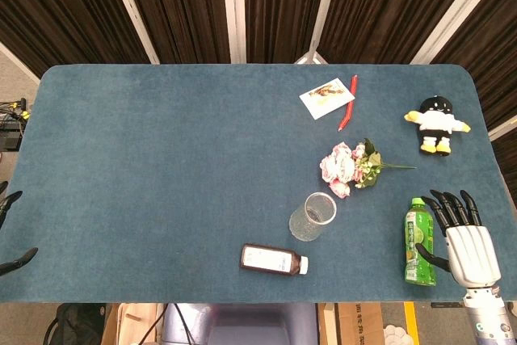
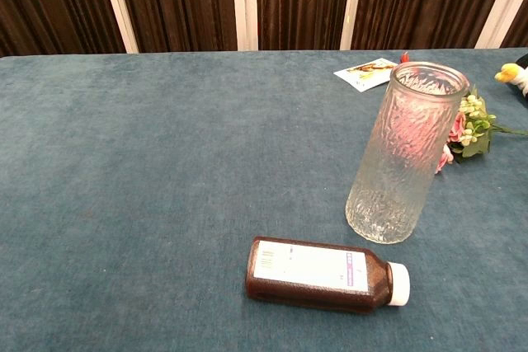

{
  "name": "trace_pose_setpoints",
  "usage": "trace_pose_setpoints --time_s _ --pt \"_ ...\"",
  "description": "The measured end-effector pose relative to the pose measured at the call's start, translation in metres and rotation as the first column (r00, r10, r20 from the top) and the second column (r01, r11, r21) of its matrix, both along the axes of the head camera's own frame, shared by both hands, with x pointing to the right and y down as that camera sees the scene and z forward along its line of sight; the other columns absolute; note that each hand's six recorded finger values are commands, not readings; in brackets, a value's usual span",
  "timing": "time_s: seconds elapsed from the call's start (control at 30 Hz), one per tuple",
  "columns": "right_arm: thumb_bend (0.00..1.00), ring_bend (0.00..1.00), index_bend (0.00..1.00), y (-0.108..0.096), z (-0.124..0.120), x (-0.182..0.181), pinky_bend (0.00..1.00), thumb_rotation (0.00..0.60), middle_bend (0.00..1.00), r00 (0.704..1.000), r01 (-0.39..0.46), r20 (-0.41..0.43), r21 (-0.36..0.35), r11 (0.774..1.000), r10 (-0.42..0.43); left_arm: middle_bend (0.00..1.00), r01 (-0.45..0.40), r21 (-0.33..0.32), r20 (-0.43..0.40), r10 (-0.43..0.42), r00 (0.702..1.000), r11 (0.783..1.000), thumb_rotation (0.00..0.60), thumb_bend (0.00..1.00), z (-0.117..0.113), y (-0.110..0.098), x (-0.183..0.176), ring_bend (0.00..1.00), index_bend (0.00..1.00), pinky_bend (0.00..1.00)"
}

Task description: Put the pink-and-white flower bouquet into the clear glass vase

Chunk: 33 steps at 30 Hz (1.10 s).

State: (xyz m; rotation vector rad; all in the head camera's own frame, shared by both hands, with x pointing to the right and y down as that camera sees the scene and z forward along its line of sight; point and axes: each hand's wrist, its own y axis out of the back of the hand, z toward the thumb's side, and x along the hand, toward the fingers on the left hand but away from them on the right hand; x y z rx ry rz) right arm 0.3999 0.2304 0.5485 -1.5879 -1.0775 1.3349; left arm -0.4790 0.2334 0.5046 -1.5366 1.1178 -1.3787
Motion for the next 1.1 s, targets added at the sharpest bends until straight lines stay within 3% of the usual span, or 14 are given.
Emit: trace_pose_setpoints --time_s 0.4,1.1 --pt "0.19 0.12 0.19 -0.001 -0.004 0.005 0.00 0.600 0.16 1.000 -0.016 0.013 0.005 1.000 0.016 0.00 -0.020 -0.006 0.014 0.020 1.000 1.000 0.600 0.17 0.005 0.001 0.010 0.00 0.14 0.11" --pt "0.17 0.11 0.19 -0.001 0.003 0.004 0.00 0.600 0.15 0.999 -0.027 0.017 -0.035 0.999 0.028 0.00 0.022 0.047 -0.017 -0.021 1.000 0.999 0.600 0.17 -0.005 -0.003 -0.001 0.00 0.11 0.11"
